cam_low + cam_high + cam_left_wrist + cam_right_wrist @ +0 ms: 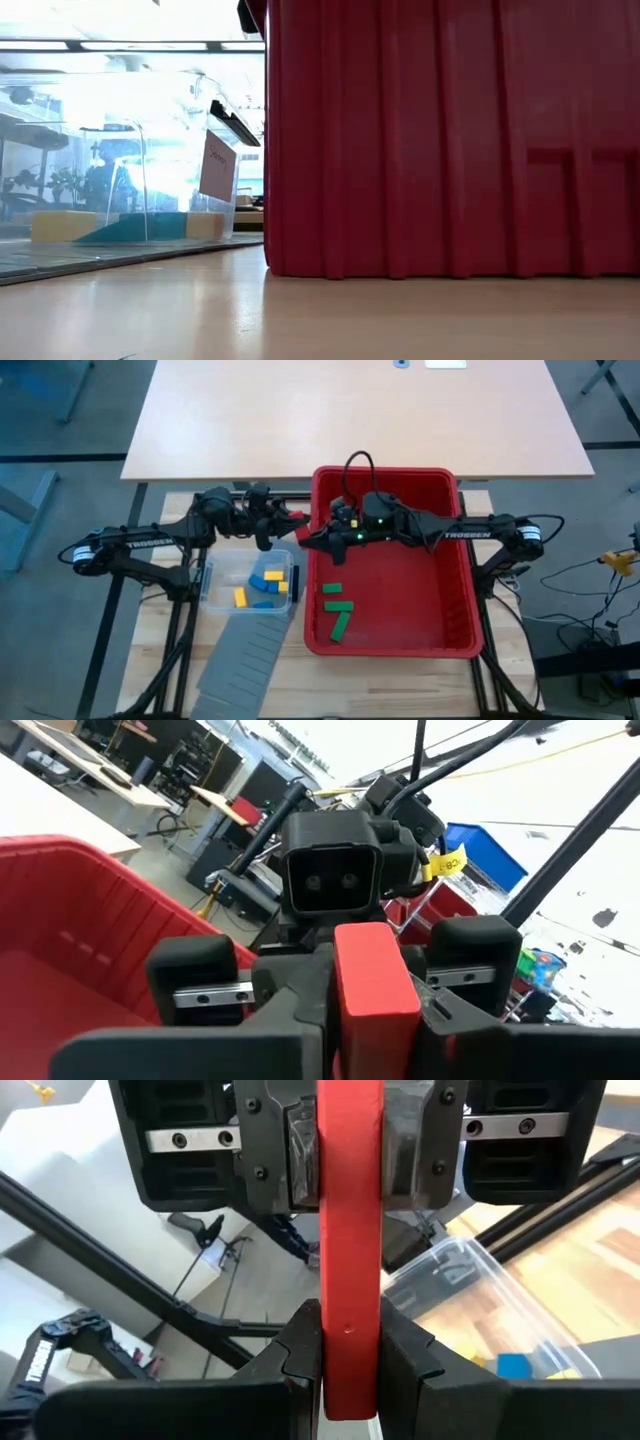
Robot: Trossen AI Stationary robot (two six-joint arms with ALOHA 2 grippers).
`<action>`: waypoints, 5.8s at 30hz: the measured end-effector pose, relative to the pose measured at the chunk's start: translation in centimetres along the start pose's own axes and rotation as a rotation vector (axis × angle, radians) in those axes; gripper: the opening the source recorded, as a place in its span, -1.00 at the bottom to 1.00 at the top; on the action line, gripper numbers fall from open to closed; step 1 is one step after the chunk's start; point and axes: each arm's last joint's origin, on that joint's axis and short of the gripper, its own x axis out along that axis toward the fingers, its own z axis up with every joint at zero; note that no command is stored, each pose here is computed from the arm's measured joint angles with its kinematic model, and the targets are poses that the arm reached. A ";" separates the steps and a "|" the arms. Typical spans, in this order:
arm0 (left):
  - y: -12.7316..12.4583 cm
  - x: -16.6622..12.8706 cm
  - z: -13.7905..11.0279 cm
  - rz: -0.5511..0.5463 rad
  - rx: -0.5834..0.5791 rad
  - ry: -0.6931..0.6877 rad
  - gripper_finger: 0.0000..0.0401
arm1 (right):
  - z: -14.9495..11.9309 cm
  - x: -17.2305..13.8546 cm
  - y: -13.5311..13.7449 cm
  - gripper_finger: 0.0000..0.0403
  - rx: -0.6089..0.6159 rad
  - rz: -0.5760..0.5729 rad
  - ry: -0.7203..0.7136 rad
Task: Sort blocks
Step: Remove the red block from the red bin, then remove the top red block from the red bin
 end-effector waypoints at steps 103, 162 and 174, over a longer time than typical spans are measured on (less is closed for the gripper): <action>0.7 -12.7 -5.9 0.687 -0.118 0.867 0.38 | -1.3 -2.5 -23.8 -0.66 -0.023 -0.858 0.436; 1.1 -12.0 -6.2 0.673 -0.178 0.903 0.38 | -5.5 0.3 -29.3 -0.77 0.064 -0.915 0.610; 1.1 -12.0 -6.2 0.672 -0.174 0.905 0.38 | -3.6 -0.5 -27.1 -0.86 0.105 -0.926 0.533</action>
